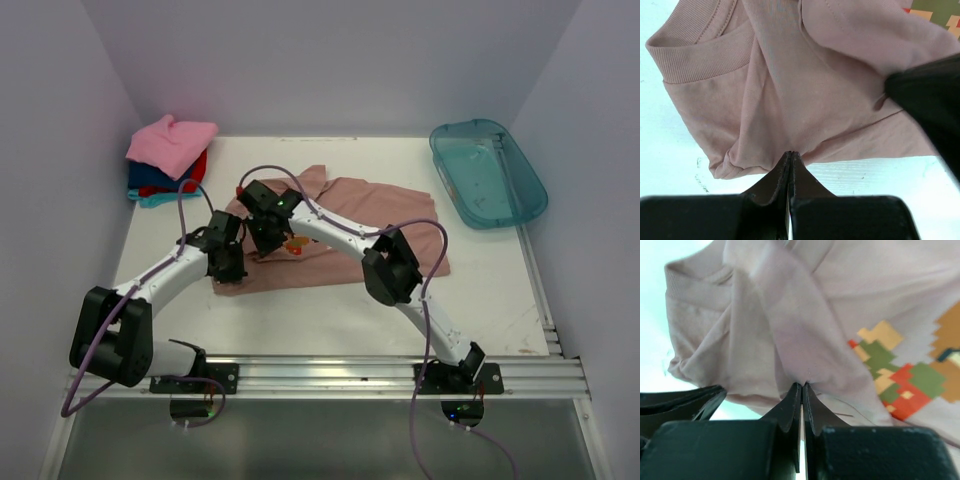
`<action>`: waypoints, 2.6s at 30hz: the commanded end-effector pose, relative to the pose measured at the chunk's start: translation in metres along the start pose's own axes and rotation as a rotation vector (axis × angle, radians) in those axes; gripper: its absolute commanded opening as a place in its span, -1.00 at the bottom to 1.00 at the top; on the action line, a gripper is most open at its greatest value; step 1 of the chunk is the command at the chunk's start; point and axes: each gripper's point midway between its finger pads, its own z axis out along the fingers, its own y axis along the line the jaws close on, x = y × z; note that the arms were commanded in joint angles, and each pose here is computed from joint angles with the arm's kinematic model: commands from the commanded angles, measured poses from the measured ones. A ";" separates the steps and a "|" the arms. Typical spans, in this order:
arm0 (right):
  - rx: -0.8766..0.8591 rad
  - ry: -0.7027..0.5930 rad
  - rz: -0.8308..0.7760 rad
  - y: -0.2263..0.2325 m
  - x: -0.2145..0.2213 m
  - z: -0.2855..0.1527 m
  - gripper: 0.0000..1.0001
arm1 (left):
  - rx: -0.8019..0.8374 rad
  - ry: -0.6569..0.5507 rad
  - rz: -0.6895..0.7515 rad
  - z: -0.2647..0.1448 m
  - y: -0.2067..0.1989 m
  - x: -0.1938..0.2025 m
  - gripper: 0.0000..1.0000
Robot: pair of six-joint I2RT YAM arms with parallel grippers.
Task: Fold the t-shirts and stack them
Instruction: Fold the flattened tshirt in 1/3 of the way
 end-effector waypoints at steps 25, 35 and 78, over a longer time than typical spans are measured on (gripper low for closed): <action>0.239 -0.242 0.153 -0.108 -0.075 -0.019 0.52 | -0.017 -0.018 -0.013 0.001 0.002 -0.002 -1.00; 0.371 -0.334 0.135 -0.135 -0.043 -0.104 0.74 | 0.074 -0.115 -0.006 -0.021 -0.013 -0.022 -1.00; 0.678 -0.008 0.530 -0.315 0.168 -0.094 -1.00 | 0.044 -0.050 -0.082 0.048 -0.032 -0.043 -1.00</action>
